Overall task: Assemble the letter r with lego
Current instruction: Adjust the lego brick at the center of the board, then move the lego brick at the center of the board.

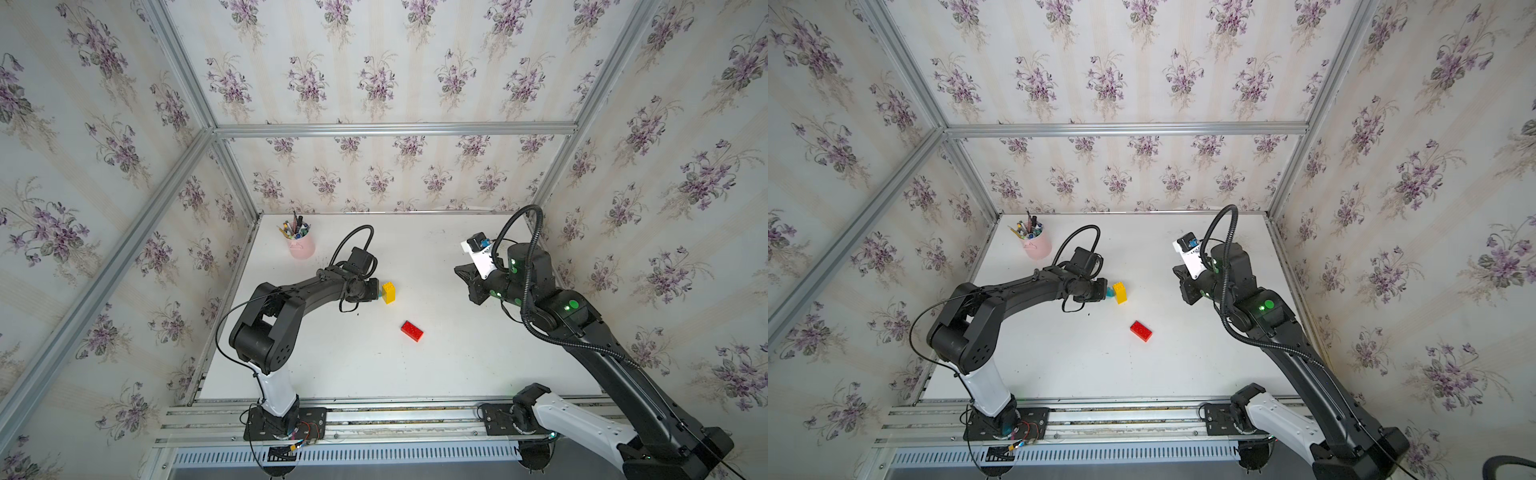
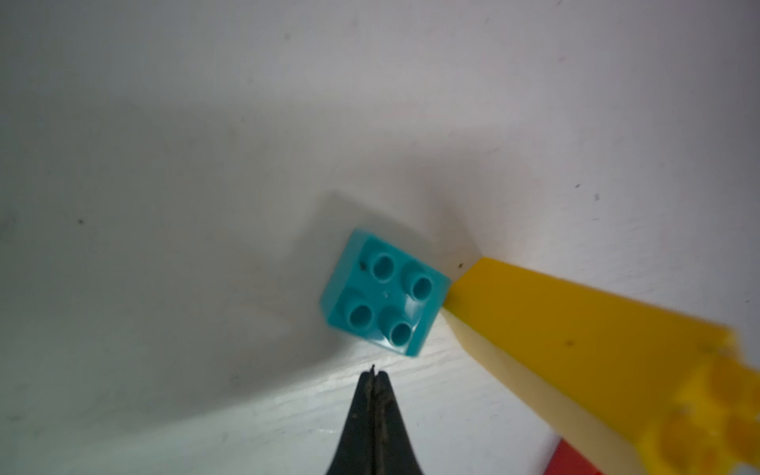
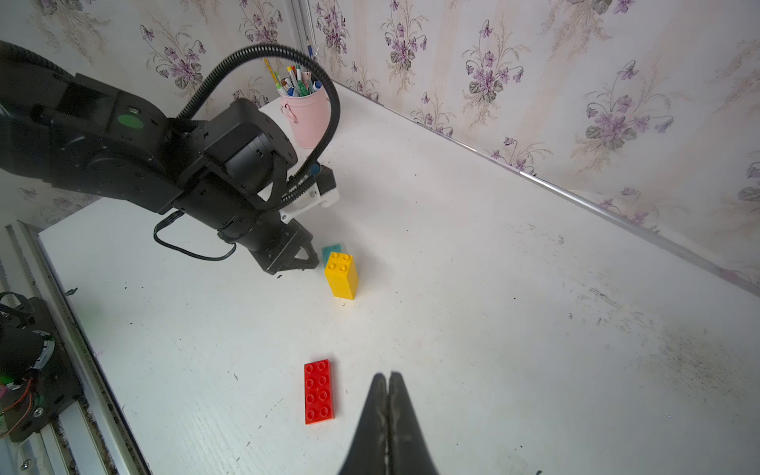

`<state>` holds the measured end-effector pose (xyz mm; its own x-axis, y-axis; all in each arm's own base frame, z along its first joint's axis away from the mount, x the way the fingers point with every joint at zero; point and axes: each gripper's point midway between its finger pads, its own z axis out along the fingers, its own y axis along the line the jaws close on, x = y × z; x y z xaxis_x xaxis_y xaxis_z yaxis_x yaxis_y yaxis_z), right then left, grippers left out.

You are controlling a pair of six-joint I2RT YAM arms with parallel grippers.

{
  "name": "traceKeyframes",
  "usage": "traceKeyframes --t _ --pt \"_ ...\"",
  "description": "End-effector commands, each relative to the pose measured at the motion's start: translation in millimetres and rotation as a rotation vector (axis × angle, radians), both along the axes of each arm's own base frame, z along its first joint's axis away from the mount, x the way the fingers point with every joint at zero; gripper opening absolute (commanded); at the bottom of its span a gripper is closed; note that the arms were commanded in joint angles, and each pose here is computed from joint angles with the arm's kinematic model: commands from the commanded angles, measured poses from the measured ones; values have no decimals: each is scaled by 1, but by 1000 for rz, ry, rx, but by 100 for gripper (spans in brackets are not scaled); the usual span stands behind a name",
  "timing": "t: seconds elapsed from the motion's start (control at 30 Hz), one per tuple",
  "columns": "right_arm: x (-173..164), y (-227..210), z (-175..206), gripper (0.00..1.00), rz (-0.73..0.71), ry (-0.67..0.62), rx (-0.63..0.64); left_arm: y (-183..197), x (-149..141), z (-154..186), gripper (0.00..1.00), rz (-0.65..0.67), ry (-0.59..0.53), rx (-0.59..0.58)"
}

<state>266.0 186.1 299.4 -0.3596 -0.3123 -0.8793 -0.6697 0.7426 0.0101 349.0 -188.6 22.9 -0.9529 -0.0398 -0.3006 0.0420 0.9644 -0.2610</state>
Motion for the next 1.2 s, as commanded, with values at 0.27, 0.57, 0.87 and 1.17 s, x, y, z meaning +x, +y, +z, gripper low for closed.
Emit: traceKeyframes --t 0.27,0.57,0.87,1.17 --pt "-1 5 -3 8 8 32 30 6 -12 24 6 45 -60 -56" --pt "-8 11 -21 9 6 78 127 28 30 82 18 88 -172 32" --pt "-17 6 -20 9 3 84 141 6 72 54 8 31 -60 43" --pt "-18 6 -25 9 1 89 140 -14 78 29 7 -4 -23 -16"
